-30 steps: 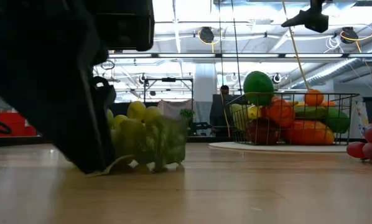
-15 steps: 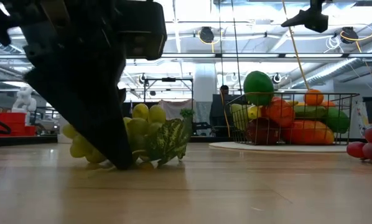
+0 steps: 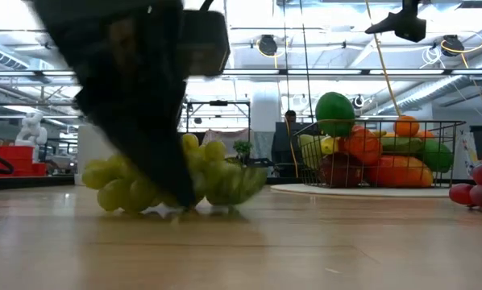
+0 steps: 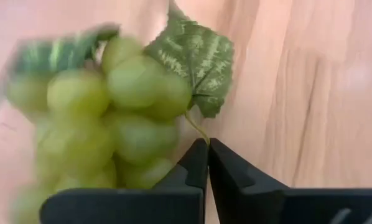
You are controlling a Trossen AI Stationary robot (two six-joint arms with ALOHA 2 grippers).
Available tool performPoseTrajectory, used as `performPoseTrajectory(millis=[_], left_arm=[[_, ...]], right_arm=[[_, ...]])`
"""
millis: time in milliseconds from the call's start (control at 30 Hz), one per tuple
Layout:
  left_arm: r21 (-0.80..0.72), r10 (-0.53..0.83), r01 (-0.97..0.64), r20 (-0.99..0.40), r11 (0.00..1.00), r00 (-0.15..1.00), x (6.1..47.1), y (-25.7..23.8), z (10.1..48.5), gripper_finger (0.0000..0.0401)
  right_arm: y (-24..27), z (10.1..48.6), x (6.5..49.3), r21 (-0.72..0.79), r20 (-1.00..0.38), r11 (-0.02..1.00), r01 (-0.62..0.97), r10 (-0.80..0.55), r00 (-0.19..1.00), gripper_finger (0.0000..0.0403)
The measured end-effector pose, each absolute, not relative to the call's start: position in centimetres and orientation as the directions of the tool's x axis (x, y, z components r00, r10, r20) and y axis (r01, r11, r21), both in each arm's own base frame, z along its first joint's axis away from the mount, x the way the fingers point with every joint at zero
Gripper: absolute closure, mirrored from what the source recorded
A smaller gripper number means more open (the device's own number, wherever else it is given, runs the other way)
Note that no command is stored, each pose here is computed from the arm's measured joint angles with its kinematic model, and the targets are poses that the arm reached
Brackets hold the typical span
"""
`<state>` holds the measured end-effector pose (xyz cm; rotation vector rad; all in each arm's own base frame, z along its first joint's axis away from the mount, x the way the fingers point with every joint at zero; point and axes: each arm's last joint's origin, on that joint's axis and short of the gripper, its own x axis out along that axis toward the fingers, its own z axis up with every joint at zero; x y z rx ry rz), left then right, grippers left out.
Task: Build produce basket
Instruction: Put the green grapes into the gold wire basket
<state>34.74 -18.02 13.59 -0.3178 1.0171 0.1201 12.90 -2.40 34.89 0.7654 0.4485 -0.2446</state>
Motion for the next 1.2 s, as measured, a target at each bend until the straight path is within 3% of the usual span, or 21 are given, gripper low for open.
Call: performPoseTrajectory(millis=[500, 967, 1200], left_arm=[[-0.137, 0.132, -0.251, -0.566, 0.958, 0.814, 33.3, -10.2, 27.8, 0.0399], [-0.116, 0.263, -0.315, -0.329, 0.942, 0.907, 29.4, -2.8, 37.0, 0.04], [0.039, 0.294, -0.293, -0.253, 0.955, 0.922, 28.1, -0.8, 42.0, 0.04]], right_arm=[[-2.4, 35.0, 13.1, 0.608, -0.462, 0.706, 0.363, -0.058, 0.885, 0.0087], [-2.6, 35.0, 13.2, 0.573, -0.466, 0.728, 0.377, -0.089, 0.88, 0.0087], [-2.6, 35.0, 13.2, 0.553, -0.462, 0.748, 0.366, -0.089, 0.882, 0.0096]])
